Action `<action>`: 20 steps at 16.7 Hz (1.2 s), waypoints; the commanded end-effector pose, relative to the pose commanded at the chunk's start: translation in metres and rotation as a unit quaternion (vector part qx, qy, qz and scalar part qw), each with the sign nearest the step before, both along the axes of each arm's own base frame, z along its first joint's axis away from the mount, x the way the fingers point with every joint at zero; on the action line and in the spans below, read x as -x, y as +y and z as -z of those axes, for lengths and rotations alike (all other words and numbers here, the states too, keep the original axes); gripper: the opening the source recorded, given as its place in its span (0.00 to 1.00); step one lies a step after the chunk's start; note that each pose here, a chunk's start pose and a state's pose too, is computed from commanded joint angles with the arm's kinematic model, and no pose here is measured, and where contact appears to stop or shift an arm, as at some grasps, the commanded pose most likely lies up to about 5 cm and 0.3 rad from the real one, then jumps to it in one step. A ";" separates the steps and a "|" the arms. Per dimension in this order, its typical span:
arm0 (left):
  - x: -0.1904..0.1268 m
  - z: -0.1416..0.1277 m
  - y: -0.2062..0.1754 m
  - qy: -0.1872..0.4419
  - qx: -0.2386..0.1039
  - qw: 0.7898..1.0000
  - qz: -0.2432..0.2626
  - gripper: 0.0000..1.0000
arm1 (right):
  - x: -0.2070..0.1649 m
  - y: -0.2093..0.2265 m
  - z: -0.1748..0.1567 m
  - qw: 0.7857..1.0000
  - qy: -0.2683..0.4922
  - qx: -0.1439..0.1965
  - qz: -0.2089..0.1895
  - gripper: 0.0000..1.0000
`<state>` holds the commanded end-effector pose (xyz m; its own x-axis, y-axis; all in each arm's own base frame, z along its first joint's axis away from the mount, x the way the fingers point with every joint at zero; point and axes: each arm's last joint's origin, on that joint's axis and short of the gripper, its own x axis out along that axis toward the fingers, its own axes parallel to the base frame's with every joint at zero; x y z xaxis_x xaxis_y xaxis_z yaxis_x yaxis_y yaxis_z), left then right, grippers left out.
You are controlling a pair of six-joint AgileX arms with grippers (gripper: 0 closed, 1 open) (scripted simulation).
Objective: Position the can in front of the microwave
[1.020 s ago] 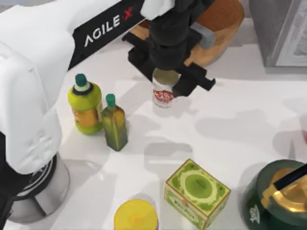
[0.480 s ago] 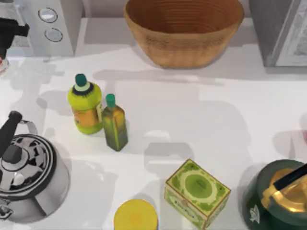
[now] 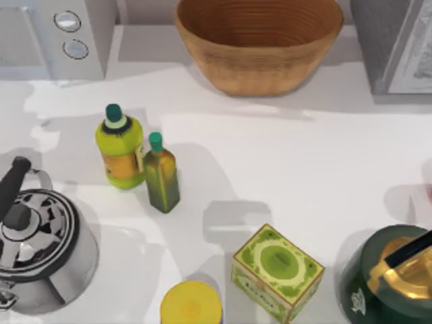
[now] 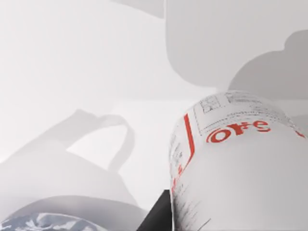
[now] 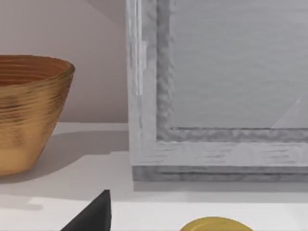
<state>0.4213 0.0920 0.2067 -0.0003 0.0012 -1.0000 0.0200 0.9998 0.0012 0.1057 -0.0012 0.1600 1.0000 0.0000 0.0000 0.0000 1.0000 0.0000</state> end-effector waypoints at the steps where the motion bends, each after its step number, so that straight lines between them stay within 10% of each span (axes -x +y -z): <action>1: 0.000 -0.001 -0.001 0.000 -0.002 1.000 0.002 0.00 | 0.000 0.000 0.000 1.000 0.000 0.000 0.000 1.00; 10: 0.000 0.008 0.000 0.000 0.000 1.000 0.000 0.00 | 0.000 0.000 0.000 1.000 0.000 0.000 0.000 1.00; 20: 0.000 0.008 0.000 0.000 0.000 1.000 0.000 0.75 | 0.000 0.000 0.000 1.000 0.000 0.000 0.000 1.00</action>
